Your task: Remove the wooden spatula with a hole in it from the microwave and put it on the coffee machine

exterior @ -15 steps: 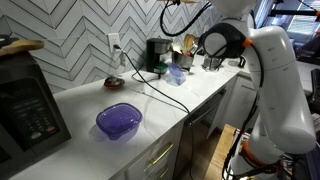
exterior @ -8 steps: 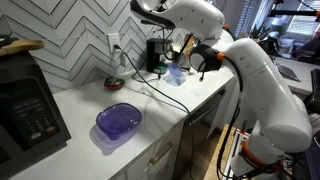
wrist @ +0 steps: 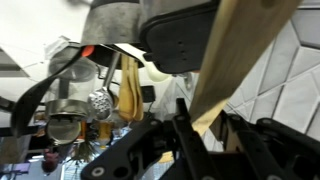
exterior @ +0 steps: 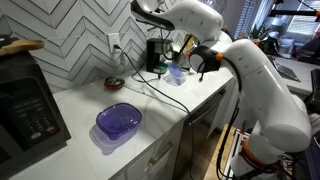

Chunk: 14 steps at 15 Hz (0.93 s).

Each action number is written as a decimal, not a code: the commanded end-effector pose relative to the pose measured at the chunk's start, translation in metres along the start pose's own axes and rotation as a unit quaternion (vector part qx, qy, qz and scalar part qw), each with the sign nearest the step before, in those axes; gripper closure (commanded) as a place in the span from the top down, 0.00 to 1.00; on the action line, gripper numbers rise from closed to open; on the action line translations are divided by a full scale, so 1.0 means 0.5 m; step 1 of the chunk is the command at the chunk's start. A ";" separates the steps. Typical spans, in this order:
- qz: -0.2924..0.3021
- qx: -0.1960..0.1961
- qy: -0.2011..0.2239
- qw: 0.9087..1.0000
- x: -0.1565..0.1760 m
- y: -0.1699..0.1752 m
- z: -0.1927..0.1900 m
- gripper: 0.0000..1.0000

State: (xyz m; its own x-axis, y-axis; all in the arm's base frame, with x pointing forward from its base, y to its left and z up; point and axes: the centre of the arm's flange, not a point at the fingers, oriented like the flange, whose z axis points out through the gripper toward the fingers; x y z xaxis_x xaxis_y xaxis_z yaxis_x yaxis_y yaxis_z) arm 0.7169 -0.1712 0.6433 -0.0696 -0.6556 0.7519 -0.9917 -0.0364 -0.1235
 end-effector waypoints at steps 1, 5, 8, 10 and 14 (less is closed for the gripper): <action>-0.002 0.104 -0.006 0.995 -0.009 0.002 0.047 0.06; 0.055 0.098 -0.006 0.994 -0.002 0.003 0.067 0.06; 0.094 0.036 -0.008 0.995 -0.014 0.015 0.075 0.06; 0.085 0.019 -0.021 0.996 -0.034 0.011 0.087 0.06; 0.091 -0.023 -0.032 0.995 -0.049 0.014 0.122 0.06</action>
State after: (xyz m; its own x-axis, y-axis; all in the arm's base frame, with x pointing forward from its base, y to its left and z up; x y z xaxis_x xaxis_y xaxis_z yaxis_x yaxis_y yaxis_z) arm 0.7322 -0.1976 0.6035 -0.2132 -0.6837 0.6979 -0.9705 0.0660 -0.2319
